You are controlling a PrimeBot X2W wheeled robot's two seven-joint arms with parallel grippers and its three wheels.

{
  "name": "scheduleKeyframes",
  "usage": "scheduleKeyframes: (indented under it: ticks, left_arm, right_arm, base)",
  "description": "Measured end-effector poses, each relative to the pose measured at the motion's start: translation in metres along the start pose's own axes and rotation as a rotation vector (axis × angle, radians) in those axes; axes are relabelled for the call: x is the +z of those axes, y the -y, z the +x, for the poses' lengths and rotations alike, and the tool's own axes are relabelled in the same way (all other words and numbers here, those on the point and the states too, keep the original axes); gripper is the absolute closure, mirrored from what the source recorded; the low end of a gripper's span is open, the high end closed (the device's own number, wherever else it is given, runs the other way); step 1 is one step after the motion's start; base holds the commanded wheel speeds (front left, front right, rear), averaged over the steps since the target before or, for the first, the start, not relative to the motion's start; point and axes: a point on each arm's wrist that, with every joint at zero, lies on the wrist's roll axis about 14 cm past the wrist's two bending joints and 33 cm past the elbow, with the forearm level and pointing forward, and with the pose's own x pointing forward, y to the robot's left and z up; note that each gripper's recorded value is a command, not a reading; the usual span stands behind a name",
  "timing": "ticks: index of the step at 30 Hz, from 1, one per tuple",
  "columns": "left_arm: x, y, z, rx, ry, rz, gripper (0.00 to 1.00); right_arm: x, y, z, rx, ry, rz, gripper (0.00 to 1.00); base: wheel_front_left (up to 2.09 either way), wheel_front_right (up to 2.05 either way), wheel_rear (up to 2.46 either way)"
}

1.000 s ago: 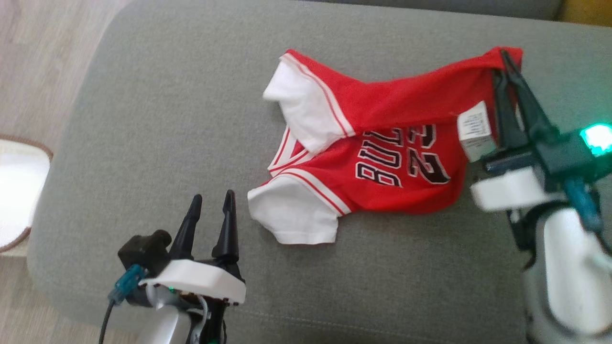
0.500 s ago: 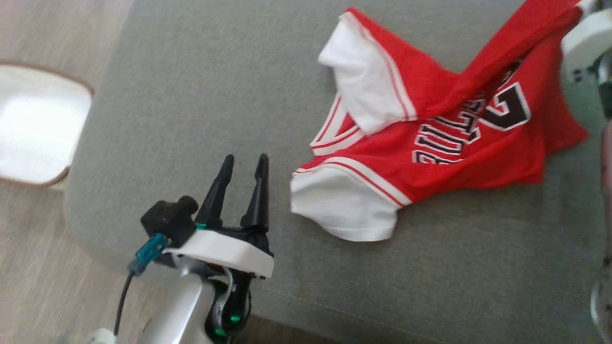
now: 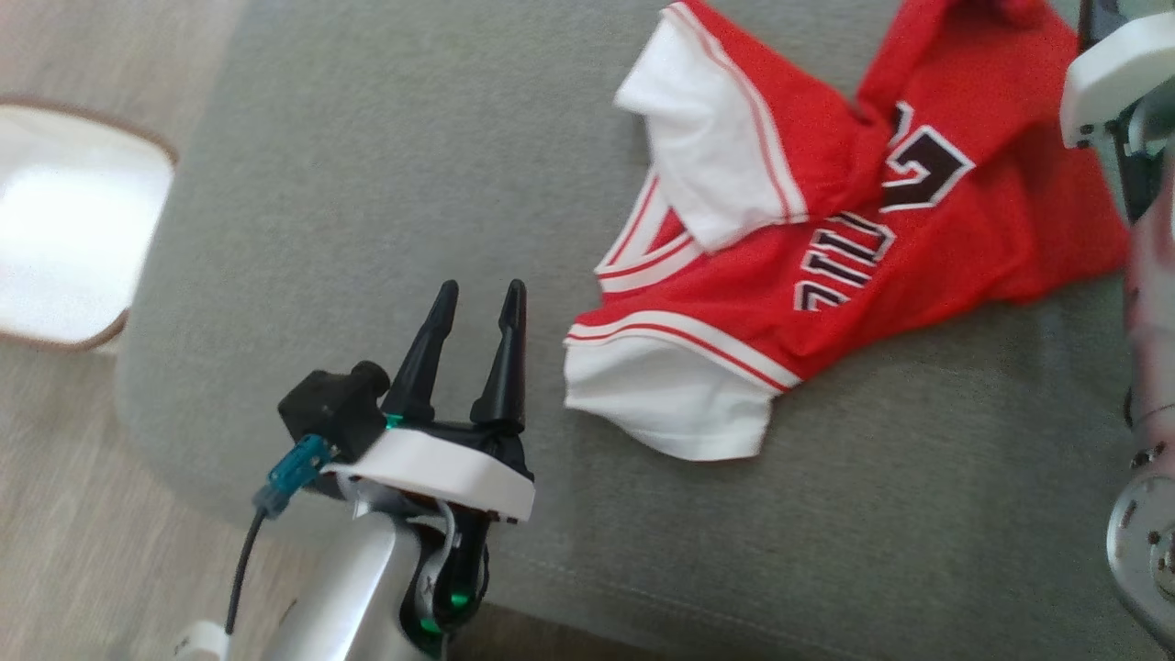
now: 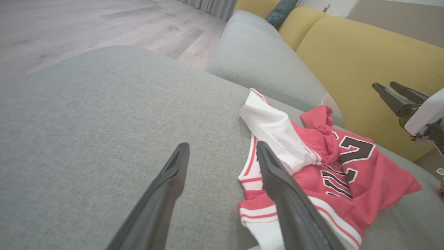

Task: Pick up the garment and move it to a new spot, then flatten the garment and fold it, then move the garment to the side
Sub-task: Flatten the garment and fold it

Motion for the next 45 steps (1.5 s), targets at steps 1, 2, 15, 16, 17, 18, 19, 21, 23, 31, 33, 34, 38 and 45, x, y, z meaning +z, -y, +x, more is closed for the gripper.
scheduleKeyframes:
  ticks: [1, 2, 15, 16, 17, 18, 19, 21, 23, 31, 33, 34, 38, 45]
  left_arm:
    - [0.000, 0.004, 0.001, -0.013, 0.002, 0.004, 0.00]
    - [0.000, 0.007, 0.002, -0.024, 0.003, 0.006, 0.00]
    - [0.002, 0.048, -0.002, -0.172, 0.020, 0.033, 0.00]
    - [0.003, 0.050, -0.003, -0.179, 0.023, 0.032, 0.00]
    - [0.004, 0.050, -0.004, -0.180, 0.027, 0.033, 0.00]
    - [0.005, 0.050, -0.006, -0.182, 0.029, 0.038, 0.00]
    - [0.005, 0.051, -0.008, -0.188, 0.029, 0.041, 0.00]
    - [0.004, 0.052, -0.013, -0.196, 0.029, 0.047, 0.00]
    - [0.002, 0.052, -0.018, -0.201, 0.023, 0.055, 0.00]
    - [-0.034, 0.043, -0.035, -0.207, -0.092, 0.068, 0.00]
    - [-0.049, 0.044, -0.037, -0.225, -0.150, 0.084, 0.00]
    - [-0.055, 0.044, -0.037, -0.229, -0.171, 0.095, 0.00]
    - [-0.068, 0.047, -0.026, -0.257, -0.228, 0.148, 0.00]
    - [-0.079, 0.049, -0.003, -0.268, -0.269, 0.187, 1.00]
  right_arm:
    - [0.002, 0.006, -0.004, -0.014, 0.012, 0.003, 0.00]
    - [0.004, 0.013, -0.007, -0.029, 0.025, 0.003, 0.00]
    - [0.016, 0.057, -0.124, -0.226, 0.177, 0.224, 0.00]
    - [0.009, 0.056, -0.136, -0.234, 0.170, 0.236, 0.00]
    - [0.003, 0.055, -0.149, -0.242, 0.163, 0.247, 0.00]
    - [-0.003, 0.055, -0.161, -0.250, 0.157, 0.257, 0.00]
    - [-0.007, 0.054, -0.172, -0.256, 0.152, 0.265, 0.00]
    - [-0.012, 0.051, -0.192, -0.266, 0.150, 0.286, 0.00]
    - [-0.012, 0.047, -0.207, -0.270, 0.158, 0.310, 0.00]
    - [-0.017, 0.028, -0.238, -0.250, 0.164, 0.394, 0.00]
    - [-0.017, 0.024, -0.240, -0.242, 0.163, 0.399, 0.00]
    - [-0.017, 0.023, -0.240, -0.238, 0.161, 0.399, 0.00]
    - [-0.016, 0.021, -0.241, -0.229, 0.160, 0.395, 0.00]
    - [-0.020, 0.030, -0.247, -0.258, 0.154, 0.391, 0.00]
  base:
    - [0.00, 0.00, 0.00]
    - [0.00, 0.00, 0.00]
    - [0.00, 0.00, 0.00]
    - [0.00, 0.00, 0.00]
    - [0.00, 0.00, 0.00]
    - [0.00, 0.00, 0.00]
    - [0.00, 0.00, 0.00]
    - [0.00, 0.00, 0.00]
    - [0.00, 0.00, 0.00]
    - [0.00, 0.00, 0.00]
    - [0.00, 0.00, 0.00]
    - [0.00, 0.00, 0.00]
    - [0.00, 0.00, 0.00]
    - [0.00, 0.00, 0.00]
